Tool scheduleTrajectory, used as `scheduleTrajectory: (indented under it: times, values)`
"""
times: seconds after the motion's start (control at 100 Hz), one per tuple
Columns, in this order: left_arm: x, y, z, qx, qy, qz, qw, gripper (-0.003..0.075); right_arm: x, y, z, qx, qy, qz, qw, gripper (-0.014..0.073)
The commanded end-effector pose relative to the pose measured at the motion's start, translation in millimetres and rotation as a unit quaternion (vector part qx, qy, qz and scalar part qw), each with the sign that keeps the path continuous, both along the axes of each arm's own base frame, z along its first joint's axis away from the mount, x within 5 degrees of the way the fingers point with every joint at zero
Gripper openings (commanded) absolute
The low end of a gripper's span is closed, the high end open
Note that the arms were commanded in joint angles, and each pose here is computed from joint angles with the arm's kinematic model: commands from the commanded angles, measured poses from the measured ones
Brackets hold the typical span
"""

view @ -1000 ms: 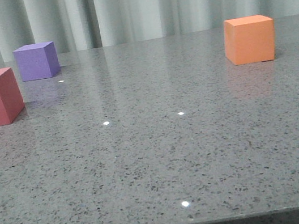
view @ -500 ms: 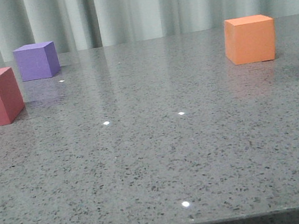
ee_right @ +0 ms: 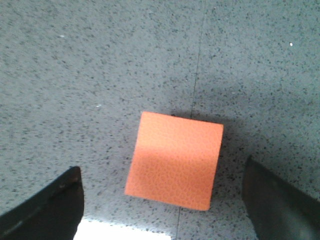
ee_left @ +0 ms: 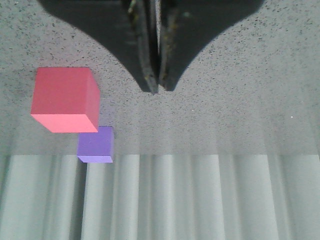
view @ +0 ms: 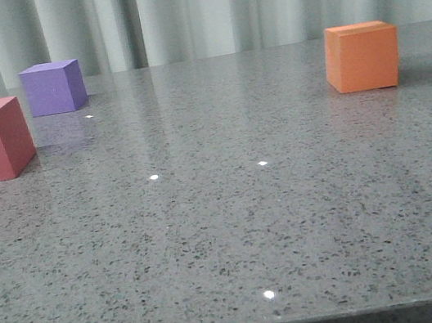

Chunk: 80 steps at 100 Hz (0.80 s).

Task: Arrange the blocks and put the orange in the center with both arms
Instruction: 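Lower the right gripper over the orange cube and close on it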

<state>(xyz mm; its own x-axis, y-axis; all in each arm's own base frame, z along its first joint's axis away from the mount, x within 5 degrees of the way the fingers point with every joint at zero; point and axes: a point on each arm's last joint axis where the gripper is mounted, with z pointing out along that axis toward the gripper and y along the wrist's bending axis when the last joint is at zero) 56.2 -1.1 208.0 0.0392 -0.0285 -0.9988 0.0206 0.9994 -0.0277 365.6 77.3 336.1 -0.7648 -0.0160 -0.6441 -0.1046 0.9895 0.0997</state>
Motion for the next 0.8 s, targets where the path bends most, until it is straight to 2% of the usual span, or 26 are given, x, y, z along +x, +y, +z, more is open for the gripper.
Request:
scheduleTrajectory:
  times: [0.0,0.32,0.56,0.69,0.79]
  values:
    - [-1.4,0.2,-5.3,-0.003,-0.036,0.001,0.999,-0.002,1.3,-2.0,22.0,-0.007,-0.053,0.003,0.999,0.0633]
    - [-1.4,0.2,-5.3,-0.003,-0.036,0.001,0.999,-0.002,16.2,0.2,5.3,-0.009,-0.052,0.002,0.999,0.0633]
    - [-1.4,0.2,-5.3,-0.003,-0.036,0.001,0.999,-0.002,32.5,3.6,-22.5,-0.014,-0.028,0.003,1.0,0.0633]
    - [-1.4,0.2,-5.3,-0.003,-0.036,0.001,0.999,-0.002,35.0,4.2,-28.3,-0.015,-0.021,0.003,1.0,0.0631]
    - [-1.4,0.2,-5.3,-0.003,-0.036,0.001,0.999,-0.002,35.0,4.2,-28.3,-0.015,-0.021,0.003,1.0,0.0563]
